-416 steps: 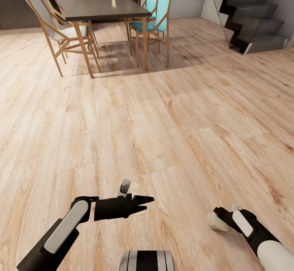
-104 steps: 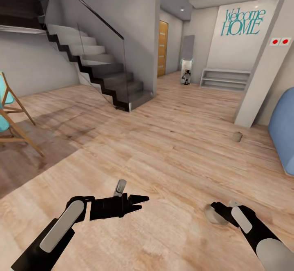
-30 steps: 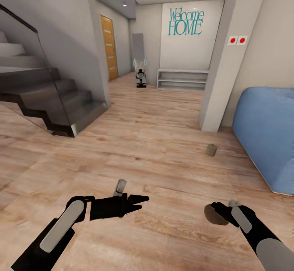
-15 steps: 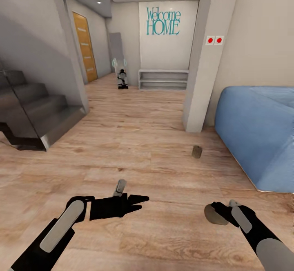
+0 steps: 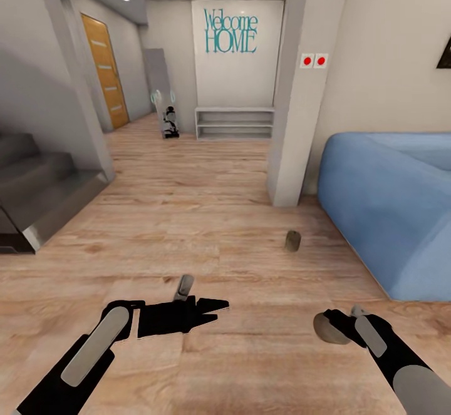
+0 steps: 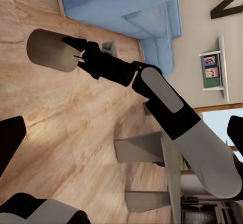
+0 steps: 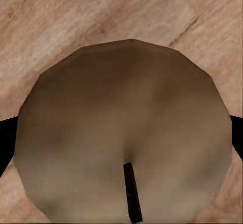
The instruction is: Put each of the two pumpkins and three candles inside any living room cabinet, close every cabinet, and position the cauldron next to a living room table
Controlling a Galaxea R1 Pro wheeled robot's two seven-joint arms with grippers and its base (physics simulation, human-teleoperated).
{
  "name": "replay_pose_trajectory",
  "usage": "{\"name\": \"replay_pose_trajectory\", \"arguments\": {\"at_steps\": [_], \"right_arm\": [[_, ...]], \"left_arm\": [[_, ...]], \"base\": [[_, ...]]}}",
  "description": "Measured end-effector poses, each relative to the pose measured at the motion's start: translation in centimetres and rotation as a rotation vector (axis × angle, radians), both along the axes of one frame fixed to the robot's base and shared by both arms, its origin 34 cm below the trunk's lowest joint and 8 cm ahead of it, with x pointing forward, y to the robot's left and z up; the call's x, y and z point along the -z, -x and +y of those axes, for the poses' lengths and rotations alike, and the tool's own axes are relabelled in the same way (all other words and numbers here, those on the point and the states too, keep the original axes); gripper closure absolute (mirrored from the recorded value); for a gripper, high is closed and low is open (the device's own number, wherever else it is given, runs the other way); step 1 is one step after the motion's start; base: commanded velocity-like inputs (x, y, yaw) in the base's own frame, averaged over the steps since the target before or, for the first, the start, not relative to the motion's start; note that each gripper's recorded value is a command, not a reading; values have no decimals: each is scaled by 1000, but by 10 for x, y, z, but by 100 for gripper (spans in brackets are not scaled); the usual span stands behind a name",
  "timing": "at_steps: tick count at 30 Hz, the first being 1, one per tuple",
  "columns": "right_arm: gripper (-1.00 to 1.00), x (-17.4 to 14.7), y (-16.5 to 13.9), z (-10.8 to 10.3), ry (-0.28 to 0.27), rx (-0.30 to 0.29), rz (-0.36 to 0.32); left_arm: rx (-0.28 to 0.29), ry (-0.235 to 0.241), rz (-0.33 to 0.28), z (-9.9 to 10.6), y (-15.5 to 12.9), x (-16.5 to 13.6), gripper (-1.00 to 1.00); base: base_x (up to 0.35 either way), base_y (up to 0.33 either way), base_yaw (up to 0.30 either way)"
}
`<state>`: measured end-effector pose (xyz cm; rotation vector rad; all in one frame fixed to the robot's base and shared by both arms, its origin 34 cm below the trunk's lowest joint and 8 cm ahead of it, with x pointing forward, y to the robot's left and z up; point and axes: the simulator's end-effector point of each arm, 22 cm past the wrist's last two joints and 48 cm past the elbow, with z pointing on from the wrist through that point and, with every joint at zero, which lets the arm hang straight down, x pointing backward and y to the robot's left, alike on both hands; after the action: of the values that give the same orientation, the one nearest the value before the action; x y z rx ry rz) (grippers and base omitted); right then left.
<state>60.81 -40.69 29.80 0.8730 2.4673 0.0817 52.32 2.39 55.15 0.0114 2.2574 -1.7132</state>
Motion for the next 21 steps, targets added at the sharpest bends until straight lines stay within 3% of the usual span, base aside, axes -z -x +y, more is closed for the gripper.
{"name": "replay_pose_trajectory", "arguments": {"at_steps": [8, 12, 17, 21], "right_arm": [[100, 0, 0, 0, -2, 0, -2], [100, -7, -13, 23, -99, -53, -66], [100, -21, -21, 73, -311, -169, -130], [100, -29, -24, 87, -374, -211, -162]], "left_arm": [[0, 0, 0, 0, 0, 0, -100], [0, 0, 0, 0, 0, 0, -100], [0, 0, -1, 0, 0, 0, -100], [-1, 0, -1, 0, 0, 0, -100]], "base": [[336, 104, 0], [336, 110, 0], [336, 110, 0], [336, 110, 0]]}}
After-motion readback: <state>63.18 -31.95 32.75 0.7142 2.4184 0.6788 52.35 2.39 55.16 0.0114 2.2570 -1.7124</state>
